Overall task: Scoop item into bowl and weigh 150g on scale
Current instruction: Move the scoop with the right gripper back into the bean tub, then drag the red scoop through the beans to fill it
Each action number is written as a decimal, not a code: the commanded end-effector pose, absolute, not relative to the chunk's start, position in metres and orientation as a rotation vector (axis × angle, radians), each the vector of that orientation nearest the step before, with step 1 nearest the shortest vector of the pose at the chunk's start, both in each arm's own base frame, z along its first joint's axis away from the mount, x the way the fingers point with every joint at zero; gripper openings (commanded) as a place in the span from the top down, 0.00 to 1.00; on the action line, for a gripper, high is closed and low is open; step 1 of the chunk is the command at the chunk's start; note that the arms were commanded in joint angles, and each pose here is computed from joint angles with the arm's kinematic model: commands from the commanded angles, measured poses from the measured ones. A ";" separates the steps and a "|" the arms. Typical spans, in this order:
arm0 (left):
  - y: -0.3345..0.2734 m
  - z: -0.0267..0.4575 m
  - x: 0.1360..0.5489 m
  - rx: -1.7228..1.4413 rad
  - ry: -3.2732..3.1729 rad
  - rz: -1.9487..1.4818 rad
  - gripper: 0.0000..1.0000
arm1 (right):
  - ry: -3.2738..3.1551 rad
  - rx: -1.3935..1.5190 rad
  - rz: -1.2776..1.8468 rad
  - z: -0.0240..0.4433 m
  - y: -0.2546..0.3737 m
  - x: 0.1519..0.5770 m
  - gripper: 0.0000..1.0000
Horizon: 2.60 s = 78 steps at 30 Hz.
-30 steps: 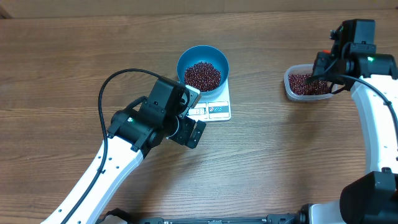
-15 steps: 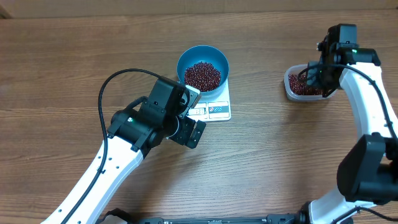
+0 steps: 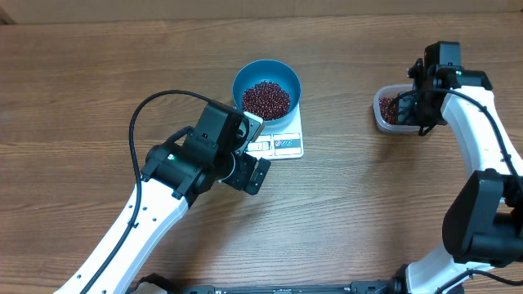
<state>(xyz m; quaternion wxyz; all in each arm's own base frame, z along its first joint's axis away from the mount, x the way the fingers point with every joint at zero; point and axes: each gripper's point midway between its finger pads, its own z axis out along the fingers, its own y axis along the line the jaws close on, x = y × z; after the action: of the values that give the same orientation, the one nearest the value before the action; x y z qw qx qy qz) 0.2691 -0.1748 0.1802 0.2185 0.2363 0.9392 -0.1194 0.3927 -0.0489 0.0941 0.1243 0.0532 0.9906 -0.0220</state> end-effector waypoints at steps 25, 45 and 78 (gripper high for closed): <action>-0.178 0.182 0.268 0.664 2.590 -0.349 0.00 | 2.772 0.102 0.251 0.125 -0.012 0.407 0.96; -0.178 0.182 0.268 0.664 2.590 -0.349 0.00 | 2.669 0.268 0.630 0.141 -0.028 0.404 0.97; -0.178 0.183 0.268 0.664 2.590 -0.349 0.00 | 2.551 0.355 0.760 0.166 -0.049 0.402 0.96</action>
<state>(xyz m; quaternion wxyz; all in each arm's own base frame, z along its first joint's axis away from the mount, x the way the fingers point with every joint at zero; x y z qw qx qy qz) 0.2691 -0.1748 0.1802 0.2185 0.2363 0.9392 -0.1194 0.3946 -0.0485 0.1329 0.1830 0.1370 0.9412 0.2489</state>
